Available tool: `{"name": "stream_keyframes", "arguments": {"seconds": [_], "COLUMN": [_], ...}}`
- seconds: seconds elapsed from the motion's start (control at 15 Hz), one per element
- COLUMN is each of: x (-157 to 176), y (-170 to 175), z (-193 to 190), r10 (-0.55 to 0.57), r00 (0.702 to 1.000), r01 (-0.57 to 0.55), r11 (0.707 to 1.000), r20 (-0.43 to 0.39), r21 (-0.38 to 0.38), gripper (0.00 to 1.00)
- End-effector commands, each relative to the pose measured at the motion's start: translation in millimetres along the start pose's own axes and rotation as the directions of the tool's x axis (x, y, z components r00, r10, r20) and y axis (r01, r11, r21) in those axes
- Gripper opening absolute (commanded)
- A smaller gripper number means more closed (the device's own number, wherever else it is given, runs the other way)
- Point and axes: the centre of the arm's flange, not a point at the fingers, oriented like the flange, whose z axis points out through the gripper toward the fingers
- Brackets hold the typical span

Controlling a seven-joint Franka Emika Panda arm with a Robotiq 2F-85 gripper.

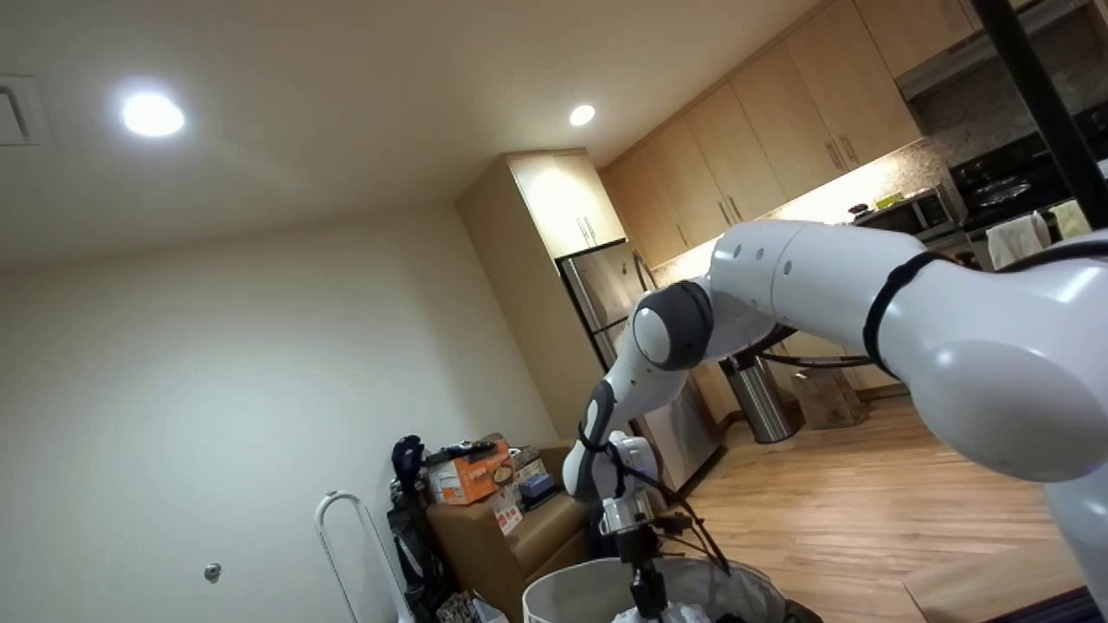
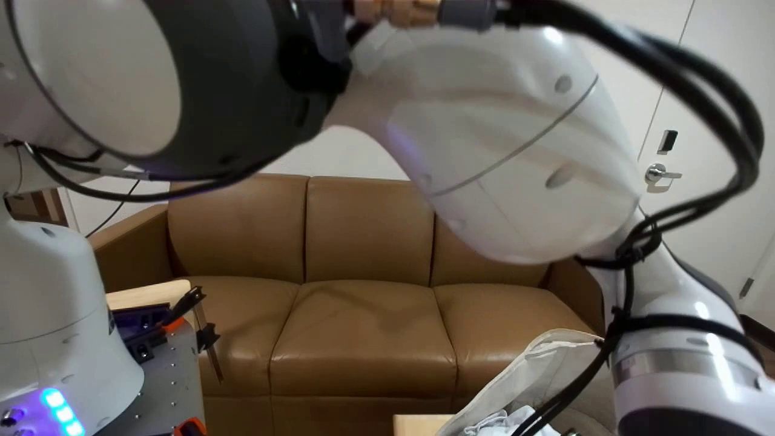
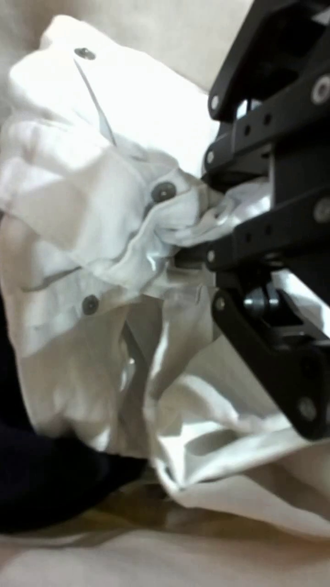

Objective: Remove the white clothing from the laundry bag and place it on the sofa

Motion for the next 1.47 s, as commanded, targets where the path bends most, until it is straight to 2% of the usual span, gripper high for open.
{"name": "stream_keyframes", "arguments": {"seconds": [0.0,0.2,0.27,0.4,0.47,0.53,0.67,0.73,0.8,1.0,1.13,1.4], "x": [19.6,32.4,45.1,48.8,47.5,49.2,62.2,73.4,86.4,112.7,132.0,161.8], "y": [-63.1,-107.9,-72.8,-94.9,-98.1,-86.0,-93.8,-108.5,-128.9,-180.7,-228.1,-328.7], "z": [-72.3,-106.8,-88.3,-101.9,-102.6,-94.7,-115.2,-135.3,-159.0,-194.0,-215.9,-244.6], "r10": [-0.078,-0.126,-0.114,-0.137,-0.138,-0.114,-0.136,-0.162,-0.214,-0.312,-0.398,-0.547], "r00": [0.996,0.991,0.992,0.990,0.990,0.993,0.990,0.986,0.975,0.950,0.917,0.831], "r01": [0.073,0.121,0.108,0.131,0.132,0.110,0.127,0.148,0.193,0.277,0.360,0.512], "r11": [0.991,0.985,0.988,0.984,0.984,0.989,0.979,0.965,0.942,0.880,0.818,0.677], "r20": [-0.042,-0.035,-0.051,-0.045,-0.041,-0.039,-0.045,-0.049,-0.051,-0.029,0.011,0.105], "r21": [-0.108,-0.123,-0.108,-0.121,-0.120,-0.098,-0.162,-0.217,-0.275,-0.385,-0.449,-0.528], "gripper": [0.11,0.11,0.22,0.22,0.10,0.11,0.11,0.11,0.11,0.11,0.10,0.10]}}
